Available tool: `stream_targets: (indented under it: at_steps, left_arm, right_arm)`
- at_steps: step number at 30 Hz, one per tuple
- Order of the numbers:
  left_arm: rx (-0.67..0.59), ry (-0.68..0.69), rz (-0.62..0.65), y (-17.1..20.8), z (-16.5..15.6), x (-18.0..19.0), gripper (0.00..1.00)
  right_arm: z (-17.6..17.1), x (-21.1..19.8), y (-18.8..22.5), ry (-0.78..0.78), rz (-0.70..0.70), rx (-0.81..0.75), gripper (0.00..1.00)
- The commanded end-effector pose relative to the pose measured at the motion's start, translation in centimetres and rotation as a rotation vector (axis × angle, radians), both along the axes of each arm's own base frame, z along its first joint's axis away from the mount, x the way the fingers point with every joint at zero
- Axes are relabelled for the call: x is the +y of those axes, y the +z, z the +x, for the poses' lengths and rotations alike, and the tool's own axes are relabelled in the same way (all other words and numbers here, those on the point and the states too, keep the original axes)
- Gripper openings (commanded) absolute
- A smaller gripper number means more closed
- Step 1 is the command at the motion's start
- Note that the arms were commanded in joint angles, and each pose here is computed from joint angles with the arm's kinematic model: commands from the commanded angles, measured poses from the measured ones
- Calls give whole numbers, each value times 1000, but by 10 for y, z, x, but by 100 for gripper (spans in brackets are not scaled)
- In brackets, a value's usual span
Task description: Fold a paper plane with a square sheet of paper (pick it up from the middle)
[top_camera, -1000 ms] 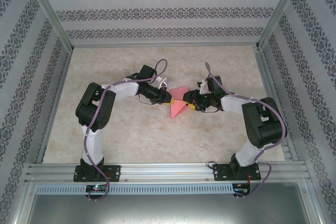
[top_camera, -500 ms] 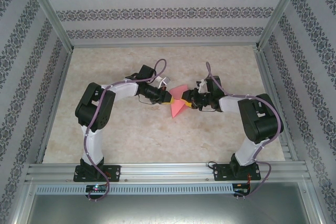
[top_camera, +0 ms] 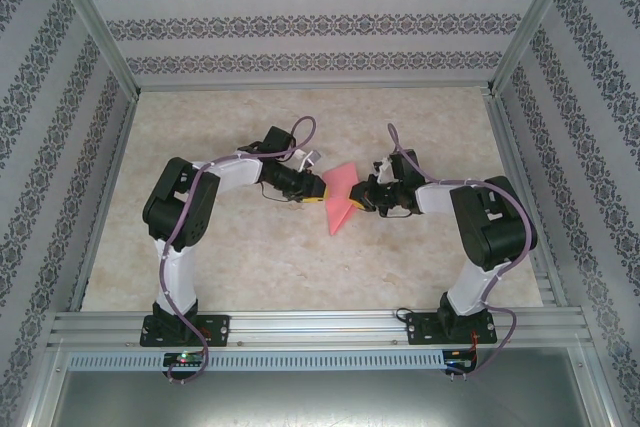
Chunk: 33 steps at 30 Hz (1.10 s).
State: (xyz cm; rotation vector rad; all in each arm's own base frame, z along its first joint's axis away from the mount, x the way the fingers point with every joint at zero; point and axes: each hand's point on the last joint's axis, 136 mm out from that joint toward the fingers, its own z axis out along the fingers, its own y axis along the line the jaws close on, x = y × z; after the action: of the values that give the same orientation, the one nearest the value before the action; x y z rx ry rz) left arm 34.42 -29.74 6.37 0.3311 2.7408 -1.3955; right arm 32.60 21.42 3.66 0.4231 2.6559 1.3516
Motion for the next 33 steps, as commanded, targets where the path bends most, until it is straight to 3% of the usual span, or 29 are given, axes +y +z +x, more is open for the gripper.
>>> stream_targets:
  at_steps: [1,5,17,33]
  left_arm:
    - [-58,1,52,13,0,10,33]
    - [-71,-26,49,16,-5,-1,31]
    - [-4,-74,63,-20,-15,-20,17]
    - [24,-108,113,-47,-19,-28,12]
  right_arm:
    - [-4,0,-10,33,-69,-1,9]
    - [-4,0,-12,37,-81,0,9]
    - [-8,-2,-16,51,-123,5,9]
    - [-9,0,-7,59,-116,-9,13]
